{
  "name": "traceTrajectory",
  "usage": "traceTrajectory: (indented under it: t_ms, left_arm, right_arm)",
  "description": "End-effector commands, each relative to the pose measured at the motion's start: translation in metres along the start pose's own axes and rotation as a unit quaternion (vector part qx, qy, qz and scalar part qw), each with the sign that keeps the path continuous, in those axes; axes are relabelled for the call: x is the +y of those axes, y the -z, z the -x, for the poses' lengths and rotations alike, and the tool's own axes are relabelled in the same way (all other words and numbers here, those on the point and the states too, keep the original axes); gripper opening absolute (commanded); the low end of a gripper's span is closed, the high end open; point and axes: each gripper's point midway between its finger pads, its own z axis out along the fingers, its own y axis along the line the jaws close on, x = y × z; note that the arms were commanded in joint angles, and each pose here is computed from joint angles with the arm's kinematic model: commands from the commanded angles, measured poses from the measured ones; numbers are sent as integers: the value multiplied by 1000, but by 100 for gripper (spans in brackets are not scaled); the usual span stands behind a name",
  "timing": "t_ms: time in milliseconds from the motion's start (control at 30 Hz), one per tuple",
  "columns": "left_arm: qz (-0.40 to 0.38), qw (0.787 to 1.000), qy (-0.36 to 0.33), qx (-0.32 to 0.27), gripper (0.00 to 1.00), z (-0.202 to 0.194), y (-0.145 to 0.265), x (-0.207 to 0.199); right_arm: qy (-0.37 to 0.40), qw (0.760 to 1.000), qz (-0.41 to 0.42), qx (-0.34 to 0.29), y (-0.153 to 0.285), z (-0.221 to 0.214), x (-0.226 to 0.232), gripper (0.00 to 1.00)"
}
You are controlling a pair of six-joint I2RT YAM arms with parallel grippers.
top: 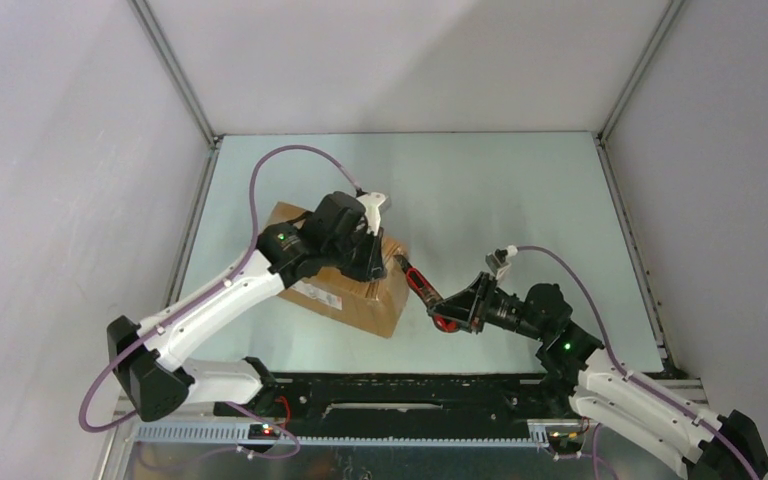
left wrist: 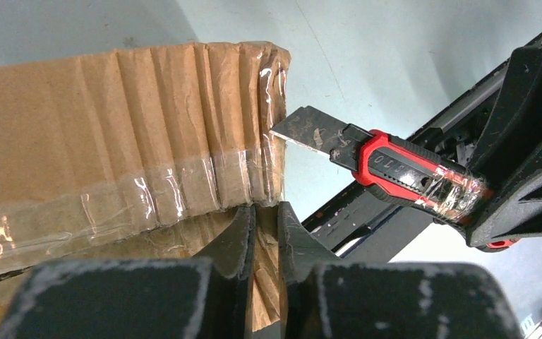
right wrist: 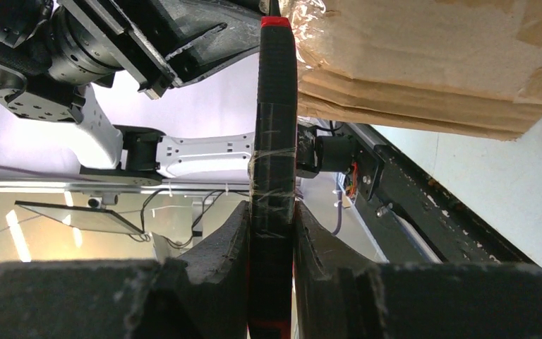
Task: Unpack the express box
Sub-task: Cut the express box at the center of the board.
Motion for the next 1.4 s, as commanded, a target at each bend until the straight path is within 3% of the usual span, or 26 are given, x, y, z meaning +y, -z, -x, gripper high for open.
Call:
traceTrajectory:
  t_ms: [0,1133,1367]
  left_arm:
    - [3,997,13,71,0,-33,8,6]
    - [12,997,72,27,0,-16,15,18]
    - [-4,997,73,32,0,-19,13,14]
  right_arm:
    - [11,1000,17,-16,5,5,15,0]
    - [-13,1000,6,0,8,-14,-1,0]
    - [-12,999,41,20,4,-20,12,0]
